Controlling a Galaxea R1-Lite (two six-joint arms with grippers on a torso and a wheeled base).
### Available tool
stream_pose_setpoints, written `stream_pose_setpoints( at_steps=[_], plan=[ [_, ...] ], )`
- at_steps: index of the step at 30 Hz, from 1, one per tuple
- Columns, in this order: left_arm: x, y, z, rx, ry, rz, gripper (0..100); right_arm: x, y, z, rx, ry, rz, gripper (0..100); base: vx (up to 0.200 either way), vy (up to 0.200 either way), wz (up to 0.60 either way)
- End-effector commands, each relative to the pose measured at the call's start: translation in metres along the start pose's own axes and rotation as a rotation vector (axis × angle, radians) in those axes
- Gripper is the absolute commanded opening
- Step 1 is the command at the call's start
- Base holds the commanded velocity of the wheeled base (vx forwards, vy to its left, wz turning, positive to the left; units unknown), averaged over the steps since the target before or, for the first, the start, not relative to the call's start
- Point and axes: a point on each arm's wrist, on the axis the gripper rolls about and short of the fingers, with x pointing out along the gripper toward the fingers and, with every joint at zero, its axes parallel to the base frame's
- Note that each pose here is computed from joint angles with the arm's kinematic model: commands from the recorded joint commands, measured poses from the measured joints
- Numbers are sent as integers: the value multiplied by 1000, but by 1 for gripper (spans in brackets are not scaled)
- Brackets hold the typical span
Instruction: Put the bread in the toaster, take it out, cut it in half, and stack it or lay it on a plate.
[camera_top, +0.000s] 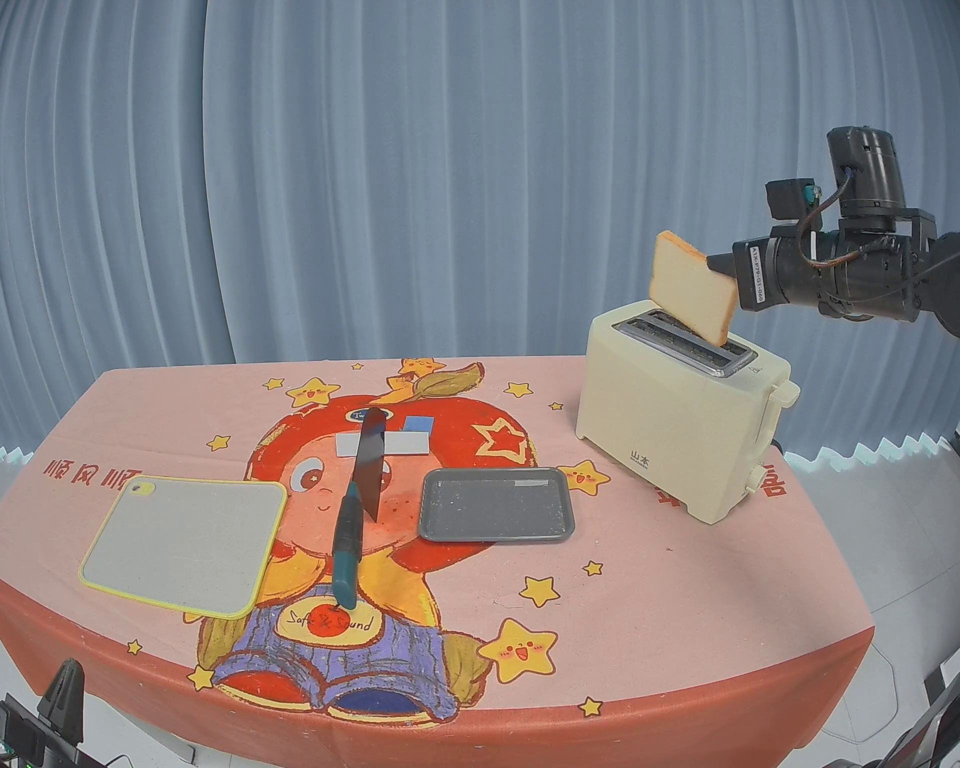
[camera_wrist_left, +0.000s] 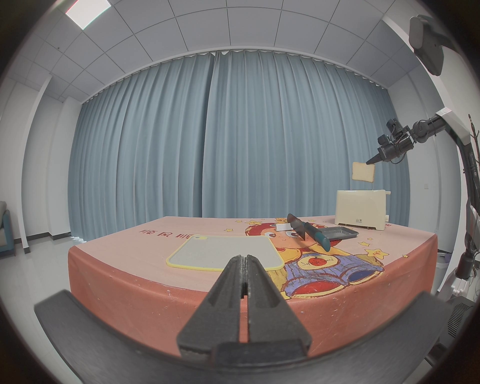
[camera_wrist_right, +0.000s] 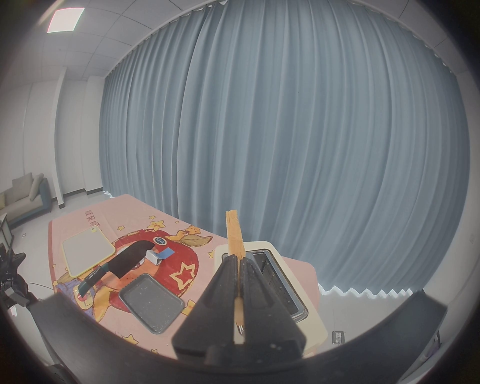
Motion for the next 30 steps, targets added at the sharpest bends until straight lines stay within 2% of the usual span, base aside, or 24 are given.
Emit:
stream_pose_setpoints(
  at_steps=[1, 5, 14, 21, 26, 30],
  plan=[
    [1, 0, -5, 0, 12, 0, 0, -18, 7, 4, -8, -25, 18, 0, 0, 0, 0],
    [1, 0, -5, 0, 14, 0, 0, -29, 15, -1, -18, -19, 45, 0, 0, 0, 0],
    [1, 0, -5, 0, 12, 0, 0, -53, 40, -32, -50, 56, 132, 0, 0, 0, 0],
    [1, 0, -5, 0, 14, 0, 0, -68, 47, -60, -63, 125, 166, 0, 0, 0, 0],
    [1, 0, -5, 0, 12, 0, 0, -71, 45, -82, -67, 191, 164, 0, 0, 0, 0],
    [1, 0, -5, 0, 14, 0, 0, -70, 45, -90, -65, 218, 163, 0, 0, 0, 0]
  ],
)
